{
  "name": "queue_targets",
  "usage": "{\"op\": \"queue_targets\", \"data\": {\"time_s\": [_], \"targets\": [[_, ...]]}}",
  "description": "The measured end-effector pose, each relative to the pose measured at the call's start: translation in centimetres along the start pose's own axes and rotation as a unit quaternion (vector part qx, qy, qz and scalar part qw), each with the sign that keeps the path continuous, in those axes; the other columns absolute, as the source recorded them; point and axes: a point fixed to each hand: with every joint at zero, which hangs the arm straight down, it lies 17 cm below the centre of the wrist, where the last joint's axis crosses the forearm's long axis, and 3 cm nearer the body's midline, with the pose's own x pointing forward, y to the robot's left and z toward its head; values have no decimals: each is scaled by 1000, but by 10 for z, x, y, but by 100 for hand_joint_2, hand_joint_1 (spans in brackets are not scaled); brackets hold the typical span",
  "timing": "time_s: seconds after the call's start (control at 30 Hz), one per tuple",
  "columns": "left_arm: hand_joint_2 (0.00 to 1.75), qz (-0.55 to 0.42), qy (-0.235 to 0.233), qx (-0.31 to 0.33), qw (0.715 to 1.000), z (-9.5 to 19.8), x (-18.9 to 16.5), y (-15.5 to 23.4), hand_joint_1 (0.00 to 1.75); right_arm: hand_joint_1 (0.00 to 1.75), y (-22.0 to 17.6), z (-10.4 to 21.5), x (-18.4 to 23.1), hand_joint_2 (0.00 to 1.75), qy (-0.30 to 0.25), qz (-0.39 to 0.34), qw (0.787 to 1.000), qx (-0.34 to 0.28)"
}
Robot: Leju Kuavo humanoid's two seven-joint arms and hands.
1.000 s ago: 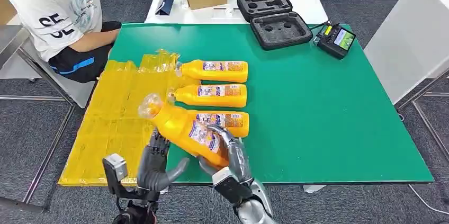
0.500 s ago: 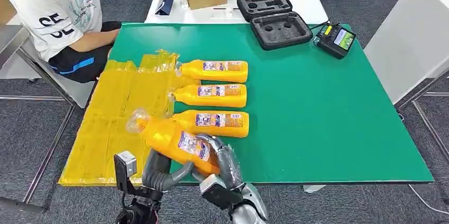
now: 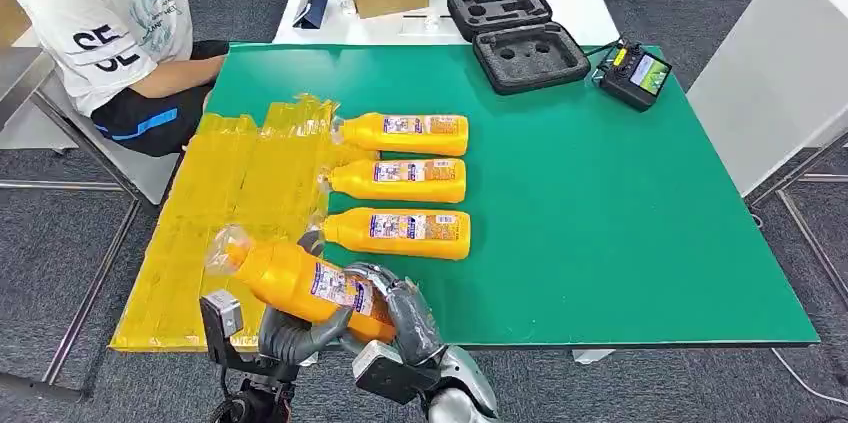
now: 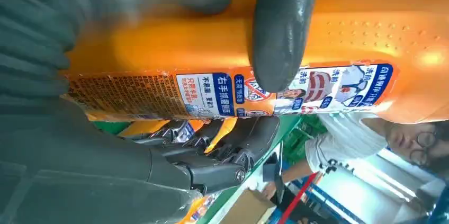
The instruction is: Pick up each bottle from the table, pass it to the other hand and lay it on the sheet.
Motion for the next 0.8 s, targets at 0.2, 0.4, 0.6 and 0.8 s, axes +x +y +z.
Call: {"op": "queue_targets", "data": {"time_s": [0.2, 0.4, 0.6, 0.8], "targets": [[175, 2, -6, 7, 1000, 2, 4, 5, 0, 175, 2, -2, 0, 175, -2, -3, 1000, 8], [175, 19, -10, 10, 1000, 2, 9, 7, 0, 175, 6, -3, 1, 175, -4, -5, 1000, 17], [175, 32, -14, 10, 999, 2, 12, 9, 175, 175, 9, -2, 0, 175, -4, -2, 1000, 23], [175, 33, -18, 8, 999, 1, 15, 9, 175, 175, 10, -5, 0, 175, -7, 2, 1000, 30]]}}
